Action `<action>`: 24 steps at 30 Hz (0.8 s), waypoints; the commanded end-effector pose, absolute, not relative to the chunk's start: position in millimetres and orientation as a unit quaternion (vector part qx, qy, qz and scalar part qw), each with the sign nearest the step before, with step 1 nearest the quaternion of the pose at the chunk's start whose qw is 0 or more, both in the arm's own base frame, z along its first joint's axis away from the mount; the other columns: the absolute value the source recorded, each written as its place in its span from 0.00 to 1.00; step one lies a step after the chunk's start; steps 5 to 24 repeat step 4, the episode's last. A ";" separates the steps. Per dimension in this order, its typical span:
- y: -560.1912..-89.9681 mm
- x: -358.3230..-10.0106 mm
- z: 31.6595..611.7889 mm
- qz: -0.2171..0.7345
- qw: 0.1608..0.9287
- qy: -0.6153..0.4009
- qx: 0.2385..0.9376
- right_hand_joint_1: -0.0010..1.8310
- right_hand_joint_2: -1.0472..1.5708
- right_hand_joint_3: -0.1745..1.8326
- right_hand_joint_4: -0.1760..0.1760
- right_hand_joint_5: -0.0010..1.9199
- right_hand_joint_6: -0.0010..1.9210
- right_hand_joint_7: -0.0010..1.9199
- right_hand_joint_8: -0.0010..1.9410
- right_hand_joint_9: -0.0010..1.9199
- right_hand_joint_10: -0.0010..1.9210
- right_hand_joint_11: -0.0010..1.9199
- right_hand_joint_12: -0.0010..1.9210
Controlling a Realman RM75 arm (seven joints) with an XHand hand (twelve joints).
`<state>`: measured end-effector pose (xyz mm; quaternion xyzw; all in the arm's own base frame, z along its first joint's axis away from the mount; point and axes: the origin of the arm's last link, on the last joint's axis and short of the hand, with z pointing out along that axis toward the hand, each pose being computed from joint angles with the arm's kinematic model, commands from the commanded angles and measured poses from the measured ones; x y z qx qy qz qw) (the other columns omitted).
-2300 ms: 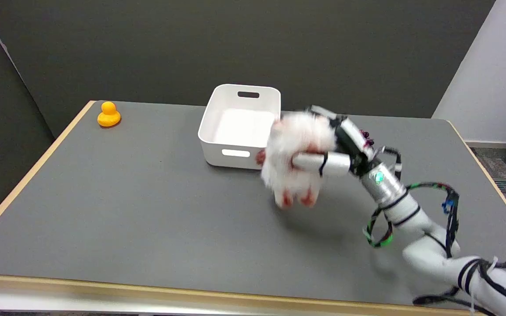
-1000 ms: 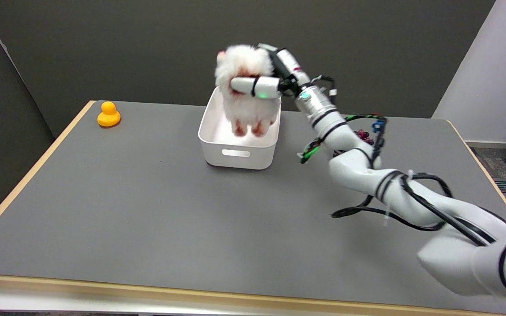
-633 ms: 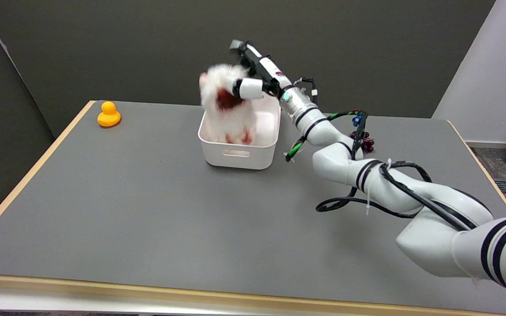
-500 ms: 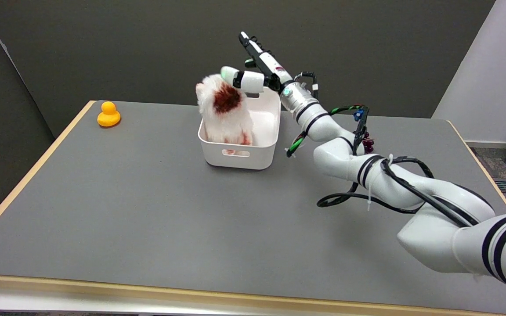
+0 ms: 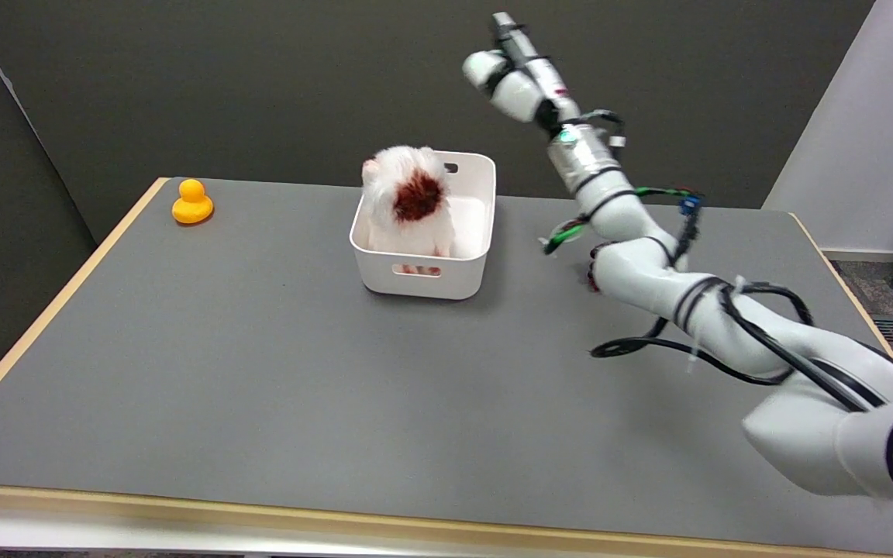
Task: Place the plush toy into the white container.
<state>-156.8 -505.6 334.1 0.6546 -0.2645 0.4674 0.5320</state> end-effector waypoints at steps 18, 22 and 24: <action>-325.9 -188.8 556.0 0.740 0.500 -0.175 0.414 0.16 0.67 0.54 0.56 0.00 0.01 0.00 0.02 0.00 0.13 0.00 0.35; -325.9 -188.8 556.0 0.740 0.500 -0.175 0.414 0.16 0.67 0.54 0.56 0.00 0.01 0.00 0.02 0.00 0.13 0.00 0.35; -325.9 -188.8 556.0 0.740 0.500 -0.175 0.414 0.16 0.67 0.54 0.56 0.00 0.01 0.00 0.02 0.00 0.13 0.00 0.35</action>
